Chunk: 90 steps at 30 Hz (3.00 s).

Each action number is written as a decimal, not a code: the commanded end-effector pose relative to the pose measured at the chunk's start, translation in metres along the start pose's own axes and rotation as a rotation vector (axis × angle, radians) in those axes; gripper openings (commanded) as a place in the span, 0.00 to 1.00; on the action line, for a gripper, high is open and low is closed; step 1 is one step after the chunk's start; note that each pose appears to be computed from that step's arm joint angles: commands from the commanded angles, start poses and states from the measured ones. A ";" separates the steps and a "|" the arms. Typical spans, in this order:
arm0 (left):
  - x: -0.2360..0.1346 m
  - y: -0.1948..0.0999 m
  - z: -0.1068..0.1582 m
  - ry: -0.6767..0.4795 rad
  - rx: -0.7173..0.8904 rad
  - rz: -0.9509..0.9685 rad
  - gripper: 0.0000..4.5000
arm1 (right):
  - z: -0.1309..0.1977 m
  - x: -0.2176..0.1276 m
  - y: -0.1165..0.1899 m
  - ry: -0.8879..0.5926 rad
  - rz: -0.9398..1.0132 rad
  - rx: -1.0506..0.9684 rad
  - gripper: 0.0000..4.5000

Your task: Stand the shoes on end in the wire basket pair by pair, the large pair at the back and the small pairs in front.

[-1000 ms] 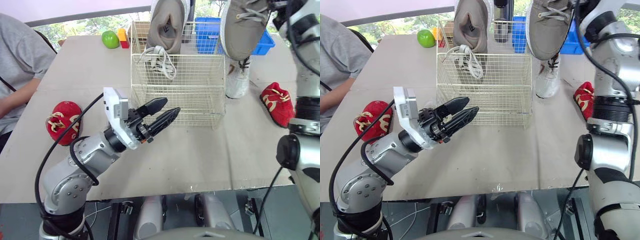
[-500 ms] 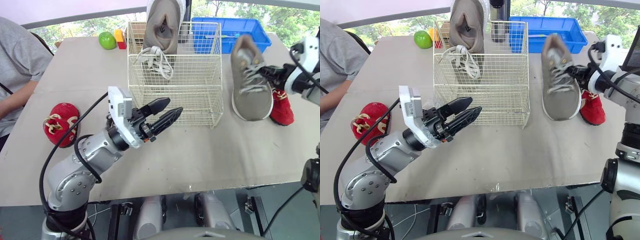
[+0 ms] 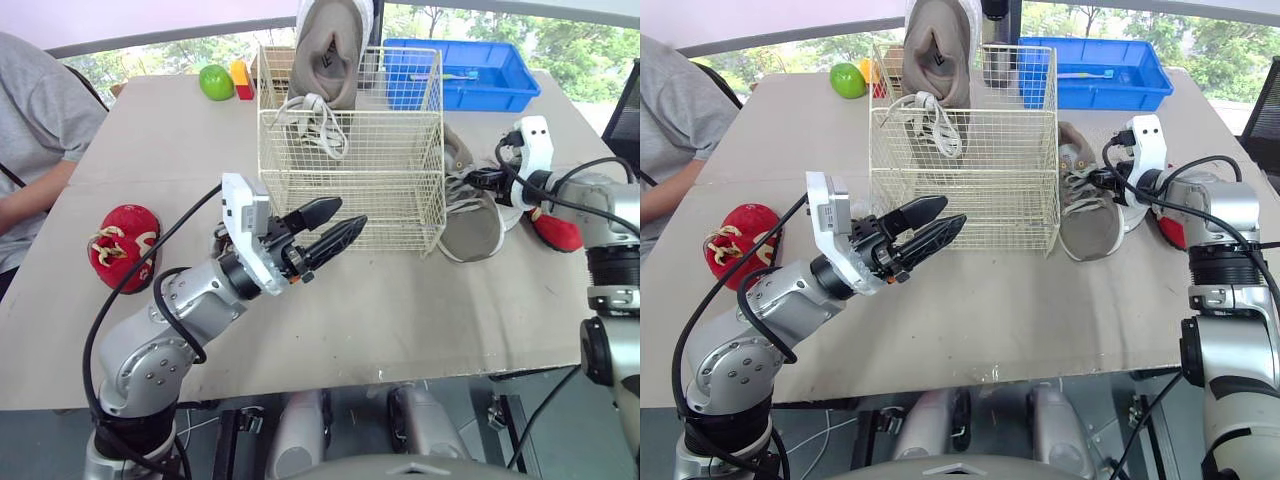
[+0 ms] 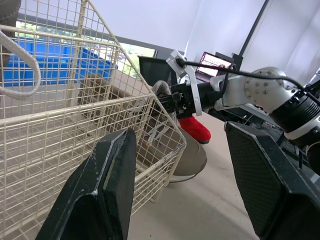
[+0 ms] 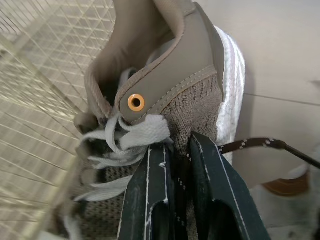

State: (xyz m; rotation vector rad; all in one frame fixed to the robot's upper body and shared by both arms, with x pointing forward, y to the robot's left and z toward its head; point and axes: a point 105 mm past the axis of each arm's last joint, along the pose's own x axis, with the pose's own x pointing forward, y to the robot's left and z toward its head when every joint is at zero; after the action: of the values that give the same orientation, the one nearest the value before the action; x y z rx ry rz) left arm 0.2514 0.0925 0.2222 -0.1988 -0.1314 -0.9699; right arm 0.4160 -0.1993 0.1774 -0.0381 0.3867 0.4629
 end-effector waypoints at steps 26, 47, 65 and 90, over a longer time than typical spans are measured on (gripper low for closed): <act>-0.012 -0.008 -0.002 0.001 0.058 0.006 0.69 | -0.017 0.004 -0.004 0.120 -0.034 -0.375 0.51; -0.008 -0.010 -0.005 0.005 0.054 -0.006 0.69 | -0.017 -0.061 -0.007 0.140 -0.122 -0.411 0.50; -0.006 -0.015 -0.008 0.012 0.059 -0.021 0.69 | 0.023 -0.070 0.006 0.005 -0.131 -0.465 0.50; 0.000 -0.021 0.003 0.037 0.102 -0.030 0.69 | -0.004 -0.013 -0.004 0.236 0.036 -0.367 0.01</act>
State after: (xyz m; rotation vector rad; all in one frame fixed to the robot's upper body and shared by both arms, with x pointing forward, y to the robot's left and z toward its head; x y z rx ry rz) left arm 0.2434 0.0835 0.2171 -0.1109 -0.0964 -0.9617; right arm 0.4091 -0.2066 0.1872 -0.4532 0.4772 0.5436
